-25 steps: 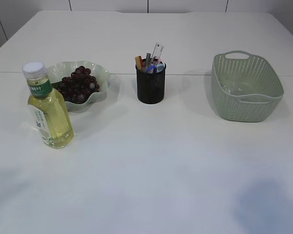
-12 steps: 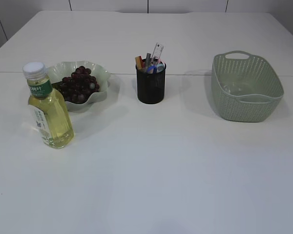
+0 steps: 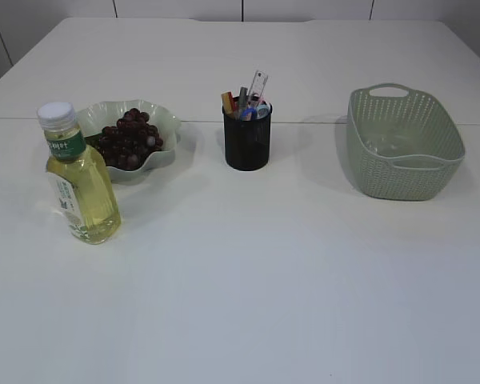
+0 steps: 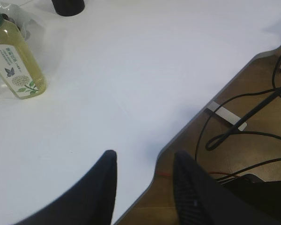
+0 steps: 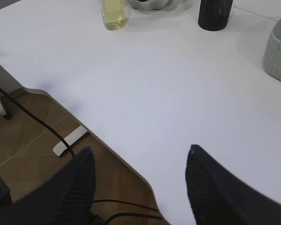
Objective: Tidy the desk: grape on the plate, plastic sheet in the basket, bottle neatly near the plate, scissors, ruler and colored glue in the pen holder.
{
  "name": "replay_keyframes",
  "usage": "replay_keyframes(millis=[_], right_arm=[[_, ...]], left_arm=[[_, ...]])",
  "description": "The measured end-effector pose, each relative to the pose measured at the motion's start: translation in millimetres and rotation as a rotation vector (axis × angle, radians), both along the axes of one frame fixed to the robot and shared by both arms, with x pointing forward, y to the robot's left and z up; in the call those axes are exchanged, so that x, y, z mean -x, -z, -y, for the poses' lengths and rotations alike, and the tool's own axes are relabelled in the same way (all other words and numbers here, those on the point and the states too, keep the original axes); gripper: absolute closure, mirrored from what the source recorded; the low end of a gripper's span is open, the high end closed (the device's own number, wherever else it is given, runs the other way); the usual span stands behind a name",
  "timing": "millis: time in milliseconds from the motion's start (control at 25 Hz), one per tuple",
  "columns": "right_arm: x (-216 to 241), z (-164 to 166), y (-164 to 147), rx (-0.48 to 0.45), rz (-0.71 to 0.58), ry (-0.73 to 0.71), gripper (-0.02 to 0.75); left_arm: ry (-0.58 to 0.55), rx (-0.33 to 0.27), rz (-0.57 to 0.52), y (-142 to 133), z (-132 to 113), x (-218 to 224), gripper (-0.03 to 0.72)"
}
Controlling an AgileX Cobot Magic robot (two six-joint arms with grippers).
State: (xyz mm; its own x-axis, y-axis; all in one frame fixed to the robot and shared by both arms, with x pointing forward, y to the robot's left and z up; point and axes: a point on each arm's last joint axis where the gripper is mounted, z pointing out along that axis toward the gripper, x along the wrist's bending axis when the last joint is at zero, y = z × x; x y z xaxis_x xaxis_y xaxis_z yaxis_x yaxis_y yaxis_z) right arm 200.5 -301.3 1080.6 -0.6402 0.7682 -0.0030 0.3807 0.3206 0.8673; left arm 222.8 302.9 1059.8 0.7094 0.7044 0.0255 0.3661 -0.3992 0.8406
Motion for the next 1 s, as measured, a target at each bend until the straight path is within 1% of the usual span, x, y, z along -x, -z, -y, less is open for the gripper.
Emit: replay_keyframes(millis=[120,320,440,640,800,1000], right_arm=[[-2.1,1.3,1.9,0.026,0.008,0.012,0.258],[-9.8,1.6,22.5,0.082,-0.008,0.037,0.258],[-17.2,-2.0,32.9,0.083,-0.009,0.041,0.258],[-21.7,-4.2,35.1,0.067,0.013,0.047,0.258],[-22.3,-3.7,35.6,0.063,0.009,0.059,0.258],[-22.8,-3.1,35.5,0.064,0.011,0.068,0.258]], left_arm=[[-0.001,0.008,0.012,0.1,-1.2,1.4,0.392],[-0.004,0.016,0.020,0.6,-0.7,0.4,0.392],[-0.020,0.050,0.026,3.1,2.2,-3.5,0.392],[-0.056,0.073,0.022,3.5,1.5,-5.8,0.392],[-0.099,0.081,0.016,3.4,-0.6,-7.7,0.392],[-0.109,0.088,0.010,3.4,-1.0,-7.9,0.392]])
